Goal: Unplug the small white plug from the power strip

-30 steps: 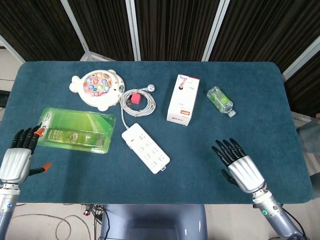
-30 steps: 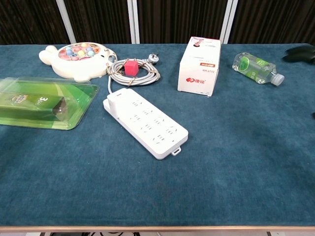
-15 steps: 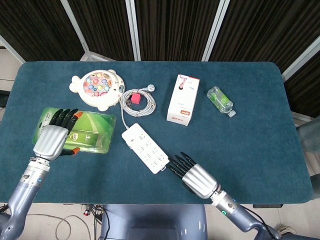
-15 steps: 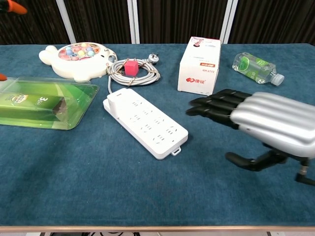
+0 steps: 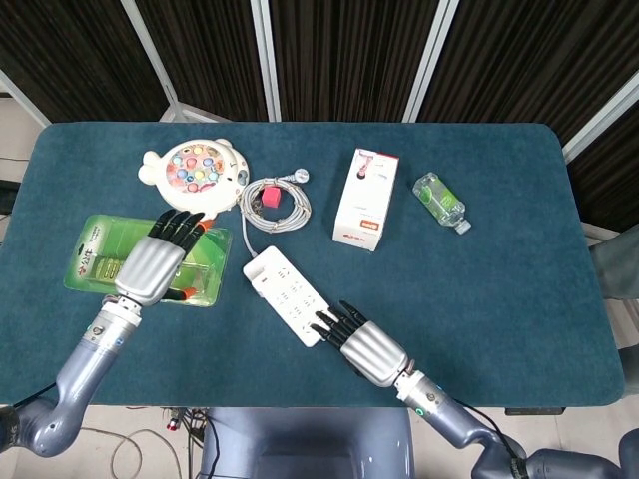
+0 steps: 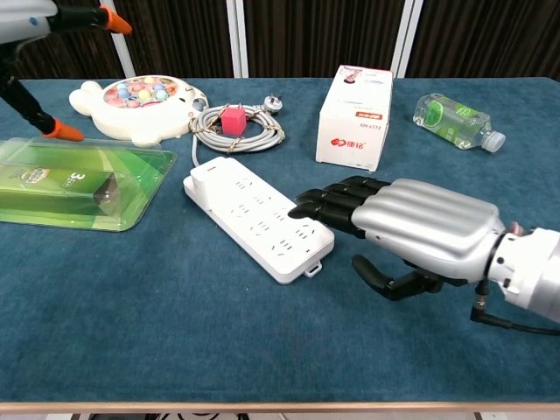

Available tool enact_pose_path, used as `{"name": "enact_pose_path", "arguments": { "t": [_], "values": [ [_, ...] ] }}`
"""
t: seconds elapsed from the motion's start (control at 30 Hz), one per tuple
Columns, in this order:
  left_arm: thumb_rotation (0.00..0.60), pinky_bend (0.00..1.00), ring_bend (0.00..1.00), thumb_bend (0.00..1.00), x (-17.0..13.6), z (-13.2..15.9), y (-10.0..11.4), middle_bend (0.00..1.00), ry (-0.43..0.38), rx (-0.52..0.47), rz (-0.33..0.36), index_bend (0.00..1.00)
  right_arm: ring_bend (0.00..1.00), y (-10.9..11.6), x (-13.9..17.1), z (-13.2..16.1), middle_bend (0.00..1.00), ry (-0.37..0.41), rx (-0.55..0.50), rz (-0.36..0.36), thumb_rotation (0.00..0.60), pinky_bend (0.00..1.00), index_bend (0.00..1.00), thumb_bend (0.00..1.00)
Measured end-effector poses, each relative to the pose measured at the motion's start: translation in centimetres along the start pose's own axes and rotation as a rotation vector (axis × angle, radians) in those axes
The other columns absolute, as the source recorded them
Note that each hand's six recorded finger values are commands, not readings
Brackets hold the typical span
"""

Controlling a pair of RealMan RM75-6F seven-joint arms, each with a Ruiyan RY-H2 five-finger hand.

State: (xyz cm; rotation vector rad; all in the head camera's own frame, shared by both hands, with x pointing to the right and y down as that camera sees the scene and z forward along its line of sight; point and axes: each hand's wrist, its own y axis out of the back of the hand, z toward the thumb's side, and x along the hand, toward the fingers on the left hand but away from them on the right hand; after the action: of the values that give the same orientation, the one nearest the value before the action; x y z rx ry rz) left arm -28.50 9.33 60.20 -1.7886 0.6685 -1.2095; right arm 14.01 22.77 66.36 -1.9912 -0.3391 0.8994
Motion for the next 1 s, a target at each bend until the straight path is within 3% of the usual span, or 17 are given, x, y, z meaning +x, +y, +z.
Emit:
{"name": "enact_pose_path", "arguments": {
  "t": [0.1,0.27,1.0],
  "values": [
    [0.6,0.0,0.0,0.0,0.7,1.0,-0.4,0.03,-0.019,-0.001,-0.017,0.06,0.0,-0.3,-0.8,0.4,0.0,0.006,-0.006,0.01,0.6,0.04,0.0,0.86],
    [0.6,0.0,0.0,0.0,1.7,2.3,-1.3,0.03,-0.047,0.007,-0.043,0.06,0.0,-0.9,-1.8,1.0,0.0,0.016,-0.011,0.027,0.6,0.04,0.0,1.0],
    [0.6,0.0,0.0,0.0,5.1,5.6,-5.1,0.06,-0.136,0.098,-0.144,0.07,0.0,-3.0,-3.4,1.5,0.0,0.011,-0.016,0.078,0.6,0.05,0.0,1.0]
  ]
}}
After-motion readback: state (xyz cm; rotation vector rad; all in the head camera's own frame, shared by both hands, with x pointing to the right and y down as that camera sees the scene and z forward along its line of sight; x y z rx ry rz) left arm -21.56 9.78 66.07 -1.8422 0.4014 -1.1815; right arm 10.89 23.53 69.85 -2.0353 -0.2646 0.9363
